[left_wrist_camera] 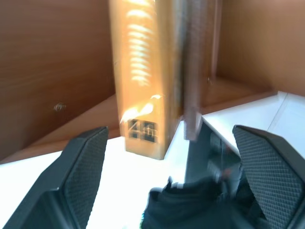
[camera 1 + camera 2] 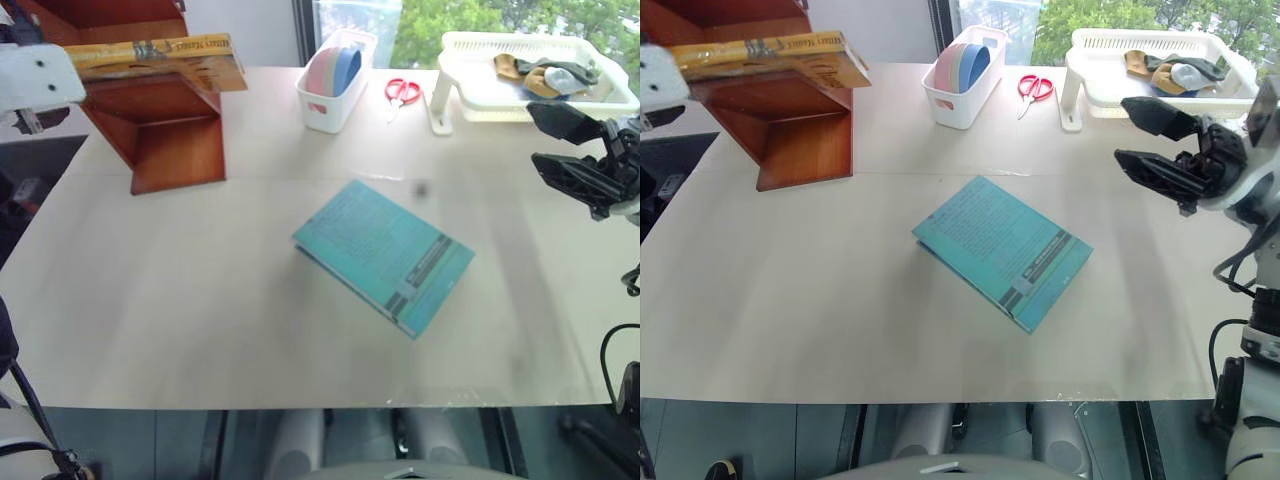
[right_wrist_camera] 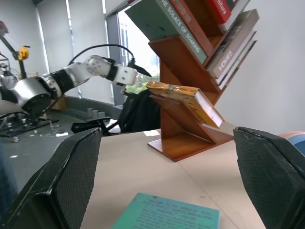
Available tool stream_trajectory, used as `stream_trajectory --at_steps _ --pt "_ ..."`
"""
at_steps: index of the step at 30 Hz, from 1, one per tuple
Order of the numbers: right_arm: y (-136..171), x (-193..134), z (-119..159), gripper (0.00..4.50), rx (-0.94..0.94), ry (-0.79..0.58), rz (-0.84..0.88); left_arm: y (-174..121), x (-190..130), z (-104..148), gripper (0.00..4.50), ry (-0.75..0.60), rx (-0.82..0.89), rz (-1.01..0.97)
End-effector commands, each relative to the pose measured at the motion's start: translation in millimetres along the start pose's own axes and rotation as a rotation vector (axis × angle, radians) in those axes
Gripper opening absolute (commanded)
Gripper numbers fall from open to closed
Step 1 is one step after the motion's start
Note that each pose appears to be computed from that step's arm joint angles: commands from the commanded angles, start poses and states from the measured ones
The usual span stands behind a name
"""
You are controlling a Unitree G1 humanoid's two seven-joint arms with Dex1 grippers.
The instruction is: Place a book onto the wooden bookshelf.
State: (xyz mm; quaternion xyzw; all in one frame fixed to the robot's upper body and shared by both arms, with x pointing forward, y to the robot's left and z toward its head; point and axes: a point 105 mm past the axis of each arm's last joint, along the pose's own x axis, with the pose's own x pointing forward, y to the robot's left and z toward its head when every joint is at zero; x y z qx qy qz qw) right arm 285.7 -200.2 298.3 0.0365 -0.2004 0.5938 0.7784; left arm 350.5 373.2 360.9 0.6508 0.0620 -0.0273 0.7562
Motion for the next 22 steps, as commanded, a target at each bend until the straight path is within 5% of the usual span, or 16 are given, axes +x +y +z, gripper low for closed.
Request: stream_trajectory --at_steps 1,4,8,13,17,22 --pt "10 -14 4 4.50 0.016 -0.003 -0.040 16 -26 27 4.42 -0.201 -0.181 0.110" --pt "18 -26 -11 4.50 0.065 0.056 -0.085 -4 -33 41 4.42 -0.303 -0.367 0.078" --pt "14 -58 -44 4.50 0.083 0.171 -0.251 -104 -34 68 4.42 -0.334 -0.748 -0.308" --pt "26 -97 -89 4.50 0.067 0.357 -0.387 -195 -34 97 4.42 -0.341 -1.054 -0.437" --pt "43 -121 -124 4.50 0.017 0.538 -0.419 -249 -44 111 4.42 -0.364 -1.089 -0.473" --pt "49 -129 -134 4.50 -0.022 0.571 -0.458 -272 -48 129 4.42 -0.416 -1.126 -0.561"
